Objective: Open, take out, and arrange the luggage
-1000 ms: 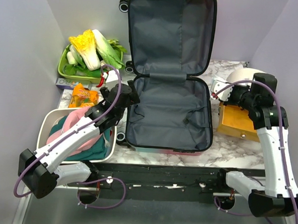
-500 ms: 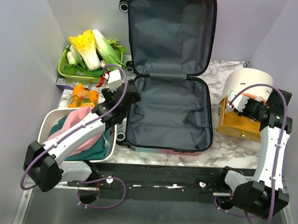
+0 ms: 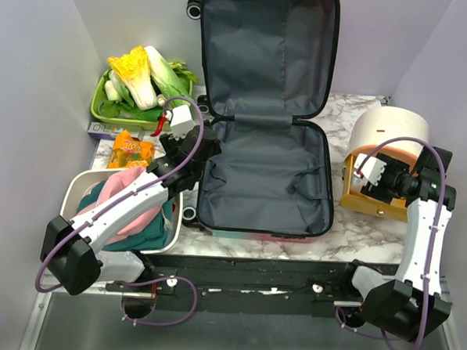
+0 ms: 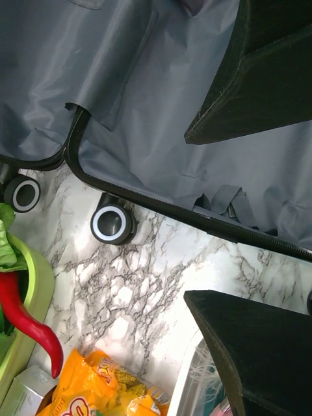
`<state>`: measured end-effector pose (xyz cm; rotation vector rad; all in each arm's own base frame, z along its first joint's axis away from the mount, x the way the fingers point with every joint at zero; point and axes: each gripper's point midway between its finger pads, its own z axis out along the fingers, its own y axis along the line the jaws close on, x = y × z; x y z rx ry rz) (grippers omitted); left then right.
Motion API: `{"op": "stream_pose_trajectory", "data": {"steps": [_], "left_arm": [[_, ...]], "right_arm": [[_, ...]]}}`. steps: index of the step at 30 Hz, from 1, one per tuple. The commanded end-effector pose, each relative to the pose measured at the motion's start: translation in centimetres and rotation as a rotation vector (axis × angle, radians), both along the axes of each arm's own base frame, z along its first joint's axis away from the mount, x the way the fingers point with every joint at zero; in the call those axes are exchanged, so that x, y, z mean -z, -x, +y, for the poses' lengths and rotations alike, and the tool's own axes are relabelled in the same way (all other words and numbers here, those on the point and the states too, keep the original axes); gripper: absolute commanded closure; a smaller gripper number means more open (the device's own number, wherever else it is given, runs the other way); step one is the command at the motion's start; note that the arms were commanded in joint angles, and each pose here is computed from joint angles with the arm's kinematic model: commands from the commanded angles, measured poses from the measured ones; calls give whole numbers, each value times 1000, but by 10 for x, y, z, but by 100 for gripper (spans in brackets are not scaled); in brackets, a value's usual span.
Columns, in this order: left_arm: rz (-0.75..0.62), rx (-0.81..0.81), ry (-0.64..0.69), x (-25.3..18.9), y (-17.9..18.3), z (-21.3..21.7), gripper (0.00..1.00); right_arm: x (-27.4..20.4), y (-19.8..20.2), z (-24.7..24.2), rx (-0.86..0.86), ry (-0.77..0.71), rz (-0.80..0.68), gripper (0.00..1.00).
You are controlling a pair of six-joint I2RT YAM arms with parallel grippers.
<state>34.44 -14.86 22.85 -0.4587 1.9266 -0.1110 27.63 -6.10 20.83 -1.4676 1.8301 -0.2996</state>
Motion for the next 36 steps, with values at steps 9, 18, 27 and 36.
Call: {"op": "stream_pose_trajectory", "data": {"steps": [9,18,27,36], "left_arm": [[-42,-3,-24,-17,-6,2,1],[-79,199,66,-24,-7,-37,1],[-18,325,131,-23,25,-61,1],[-1,288,126,-34,47,-36,1]], "right_arm": [[-53,17,38,-85,-140,-77,12],[-191,1,119,-258,-468,-336,0],[-310,-102,193,-41,-920,-451,4],[-189,-94,166,623,-1167,-342,5]]}}
